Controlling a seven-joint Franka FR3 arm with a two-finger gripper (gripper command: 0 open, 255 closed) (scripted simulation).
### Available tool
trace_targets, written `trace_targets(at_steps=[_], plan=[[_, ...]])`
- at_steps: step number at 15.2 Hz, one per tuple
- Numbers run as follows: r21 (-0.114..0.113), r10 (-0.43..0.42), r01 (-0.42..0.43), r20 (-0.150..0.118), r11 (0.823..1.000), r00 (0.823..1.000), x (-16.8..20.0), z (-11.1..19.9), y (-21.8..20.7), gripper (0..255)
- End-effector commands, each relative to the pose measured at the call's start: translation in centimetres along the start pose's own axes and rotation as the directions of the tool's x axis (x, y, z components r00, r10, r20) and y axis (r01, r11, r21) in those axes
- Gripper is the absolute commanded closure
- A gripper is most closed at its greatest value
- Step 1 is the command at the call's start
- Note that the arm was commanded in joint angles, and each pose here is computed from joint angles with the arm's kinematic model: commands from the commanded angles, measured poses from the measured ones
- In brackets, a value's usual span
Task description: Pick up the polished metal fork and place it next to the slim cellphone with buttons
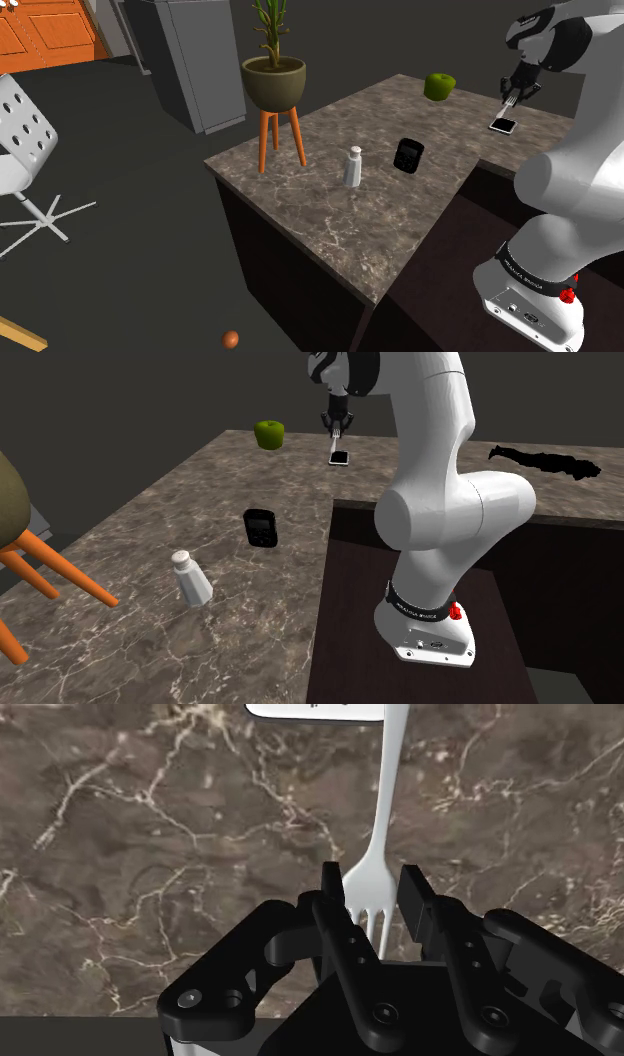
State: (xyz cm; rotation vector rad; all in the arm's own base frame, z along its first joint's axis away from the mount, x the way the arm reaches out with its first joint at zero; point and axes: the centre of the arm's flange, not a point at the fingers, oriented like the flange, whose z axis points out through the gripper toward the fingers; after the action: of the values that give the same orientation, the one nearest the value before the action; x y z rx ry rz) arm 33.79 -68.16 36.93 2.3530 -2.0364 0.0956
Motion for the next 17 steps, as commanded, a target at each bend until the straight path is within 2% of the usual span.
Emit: trace_targets(at_steps=[1, 5, 12, 13, 17], plan=[[0.000, 0.000, 0.000, -0.001, 1.000, 1.000, 0.0, 1.0, 0.1, 255], [0.000, 0.000, 0.000, -0.001, 1.000, 1.000, -0.1, 2.8, 0.1, 255], [0.000, 0.000, 0.000, -0.001, 1.000, 1.000, -0.1, 2.8, 0.1, 255], [0.000, 0.000, 0.000, -0.001, 1.000, 1.000, -0.1, 2.8, 0.1, 0], [0.000, 0.000, 0.000, -0.001, 1.000, 1.000, -0.1, 2.8, 0.1, 0]])
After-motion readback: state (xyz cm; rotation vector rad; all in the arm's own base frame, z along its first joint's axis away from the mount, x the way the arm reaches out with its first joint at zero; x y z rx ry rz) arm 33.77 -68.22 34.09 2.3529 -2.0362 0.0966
